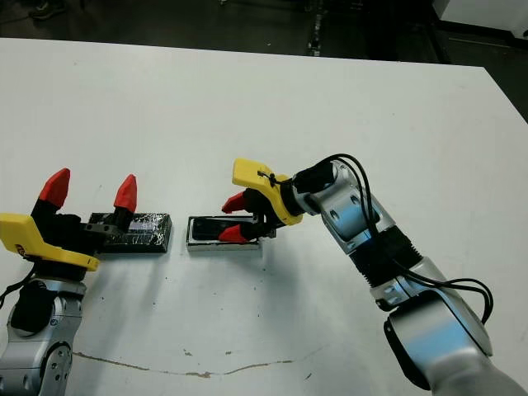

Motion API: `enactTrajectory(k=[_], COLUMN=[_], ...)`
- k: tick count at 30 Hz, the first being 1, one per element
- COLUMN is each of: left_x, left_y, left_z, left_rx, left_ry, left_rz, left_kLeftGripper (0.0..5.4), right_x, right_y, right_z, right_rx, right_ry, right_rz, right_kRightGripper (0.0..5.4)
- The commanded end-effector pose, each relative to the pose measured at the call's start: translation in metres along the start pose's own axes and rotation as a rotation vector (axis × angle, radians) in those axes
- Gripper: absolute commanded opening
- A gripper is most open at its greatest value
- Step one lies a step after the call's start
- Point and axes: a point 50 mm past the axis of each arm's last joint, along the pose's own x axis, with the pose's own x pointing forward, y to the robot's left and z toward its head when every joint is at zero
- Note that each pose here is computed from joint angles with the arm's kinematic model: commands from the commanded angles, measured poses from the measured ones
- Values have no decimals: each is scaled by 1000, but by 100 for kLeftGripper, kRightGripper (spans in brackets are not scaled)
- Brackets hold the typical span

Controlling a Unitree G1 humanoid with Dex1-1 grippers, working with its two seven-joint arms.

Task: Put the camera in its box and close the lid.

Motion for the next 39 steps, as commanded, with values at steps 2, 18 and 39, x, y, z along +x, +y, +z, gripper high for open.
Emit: enactTrajectory(k=[2,18,39], left_x=[-3,-4,18], left_y=[2,2,27], left_z=[-5,-5,35], left_rx=[1,6,222], left_ry=[25,27,-29], left_rz=[2,10,-188], left_kLeftGripper=[540,540,540], right_x=[-9,-57,-121], right_y=[-3,-18,65], right_z=[-7,5,-69], right_rx=[-17,-17,527], right_ry=[22,-101,-590], right_rz=[-12,-66,-835], right_kRightGripper=[416,539,446])
